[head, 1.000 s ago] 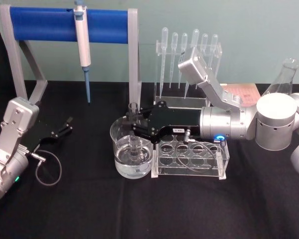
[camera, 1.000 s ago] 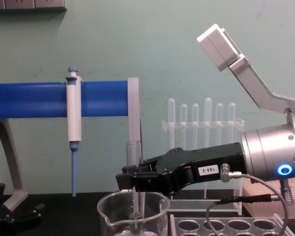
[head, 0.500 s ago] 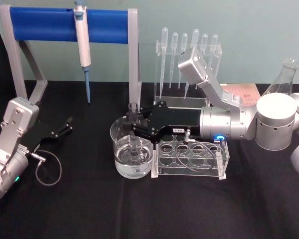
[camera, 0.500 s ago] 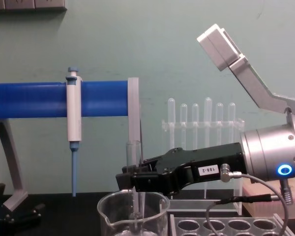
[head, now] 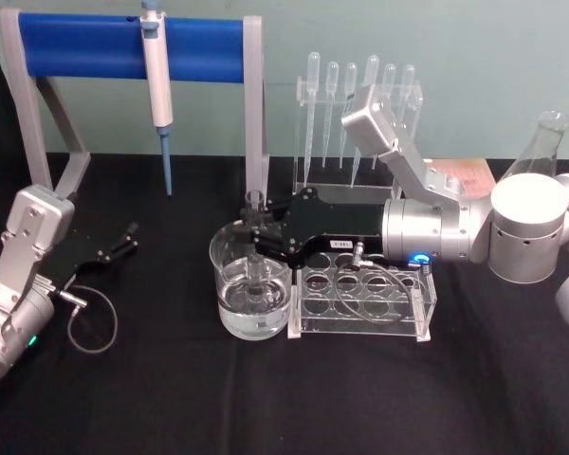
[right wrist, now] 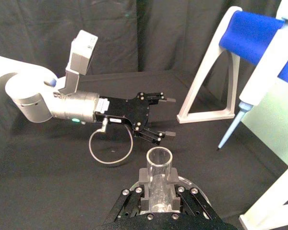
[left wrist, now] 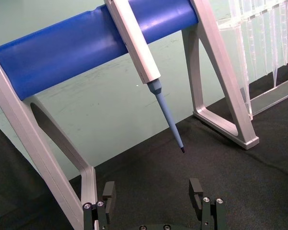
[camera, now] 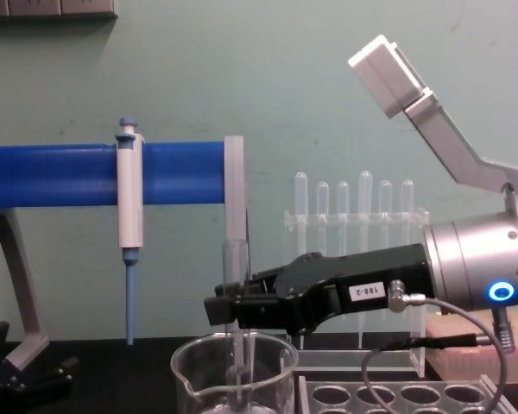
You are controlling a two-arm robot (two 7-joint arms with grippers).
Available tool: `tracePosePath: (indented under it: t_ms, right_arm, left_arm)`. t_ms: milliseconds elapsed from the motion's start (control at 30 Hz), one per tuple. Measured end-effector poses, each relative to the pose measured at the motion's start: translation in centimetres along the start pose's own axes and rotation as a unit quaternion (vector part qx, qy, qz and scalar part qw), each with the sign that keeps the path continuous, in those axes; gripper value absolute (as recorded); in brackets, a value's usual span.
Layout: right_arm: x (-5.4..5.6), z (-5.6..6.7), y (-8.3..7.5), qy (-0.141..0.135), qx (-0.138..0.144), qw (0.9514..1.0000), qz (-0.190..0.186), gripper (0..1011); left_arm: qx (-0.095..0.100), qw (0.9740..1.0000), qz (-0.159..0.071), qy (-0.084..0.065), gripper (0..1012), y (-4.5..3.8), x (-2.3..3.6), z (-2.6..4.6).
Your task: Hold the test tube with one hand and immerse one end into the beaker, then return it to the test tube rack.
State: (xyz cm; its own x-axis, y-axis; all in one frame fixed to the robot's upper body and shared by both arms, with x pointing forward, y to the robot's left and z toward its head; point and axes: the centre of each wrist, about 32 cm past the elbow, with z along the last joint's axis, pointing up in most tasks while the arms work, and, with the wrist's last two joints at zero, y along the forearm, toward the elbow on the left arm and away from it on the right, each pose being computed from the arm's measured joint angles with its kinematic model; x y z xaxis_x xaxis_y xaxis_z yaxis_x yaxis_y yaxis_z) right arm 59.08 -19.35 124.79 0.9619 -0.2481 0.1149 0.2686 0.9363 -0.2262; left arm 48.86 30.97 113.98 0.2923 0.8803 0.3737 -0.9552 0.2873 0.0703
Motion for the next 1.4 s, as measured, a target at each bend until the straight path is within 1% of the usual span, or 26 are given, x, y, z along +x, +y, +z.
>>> tracePosePath:
  t_ms: [100, 200, 233, 433, 467, 633, 867, 967, 1000, 1100, 1200, 1300, 1400]
  right_arm:
    - [0.1, 0.3, -0.2, -0.004, 0.002, 1.0000, -0.002, 234]
    - [0.1, 1.0, -0.5, -0.011, 0.006, 0.9999, -0.004, 234]
    - [0.1, 1.0, -0.5, -0.011, 0.006, 0.9999, -0.004, 234]
    - [0.1, 2.4, -1.2, -0.021, 0.019, 0.9996, -0.005, 234]
    - [0.1, 2.4, -1.2, -0.021, 0.019, 0.9996, -0.005, 234]
    - [-0.2, 3.8, -1.8, -0.031, 0.032, 0.9990, -0.005, 234]
    - [-0.5, 5.4, -2.8, -0.042, 0.038, 0.9984, -0.007, 234]
    - [-0.7, 6.5, -3.8, -0.048, 0.044, 0.9978, -0.011, 234]
    - [-0.7, 6.5, -3.8, -0.048, 0.044, 0.9978, -0.011, 234]
    - [-1.0, 7.3, -4.9, -0.051, 0.052, 0.9971, -0.018, 234]
    - [-1.3, 7.8, -5.7, -0.052, 0.058, 0.9968, -0.021, 234]
    - [-1.8, 8.4, -7.0, -0.053, 0.064, 0.9962, -0.028, 234]
    - [-2.2, 8.5, -7.6, -0.053, 0.063, 0.9961, -0.031, 234]
  left_arm:
    - [0.000, 1.0000, 0.000, 0.000, 1000, 0.00, 0.00, 0.00]
    - [0.000, 1.0000, 0.000, 0.000, 1000, 0.00, 0.00, 0.00]
    - [0.000, 1.0000, 0.000, 0.000, 1000, 0.00, 0.00, 0.00]
    - [0.000, 1.0000, 0.000, 0.000, 1000, 0.00, 0.00, 0.00]
    - [0.000, 1.0000, 0.000, 0.000, 1000, 0.00, 0.00, 0.00]
    - [0.000, 1.0000, 0.000, 0.000, 1000, 0.00, 0.00, 0.00]
    - [0.000, 1.0000, 0.000, 0.000, 1000, 0.00, 0.00, 0.00]
    - [0.000, 1.0000, 0.000, 0.000, 1000, 0.00, 0.00, 0.00]
    - [0.000, 1.0000, 0.000, 0.000, 1000, 0.00, 0.00, 0.00]
    - [0.000, 1.0000, 0.000, 0.000, 1000, 0.00, 0.00, 0.00]
    - [0.000, 1.0000, 0.000, 0.000, 1000, 0.00, 0.00, 0.00]
    - [0.000, 1.0000, 0.000, 0.000, 1000, 0.00, 0.00, 0.00]
    - [0.000, 1.0000, 0.000, 0.000, 1000, 0.00, 0.00, 0.00]
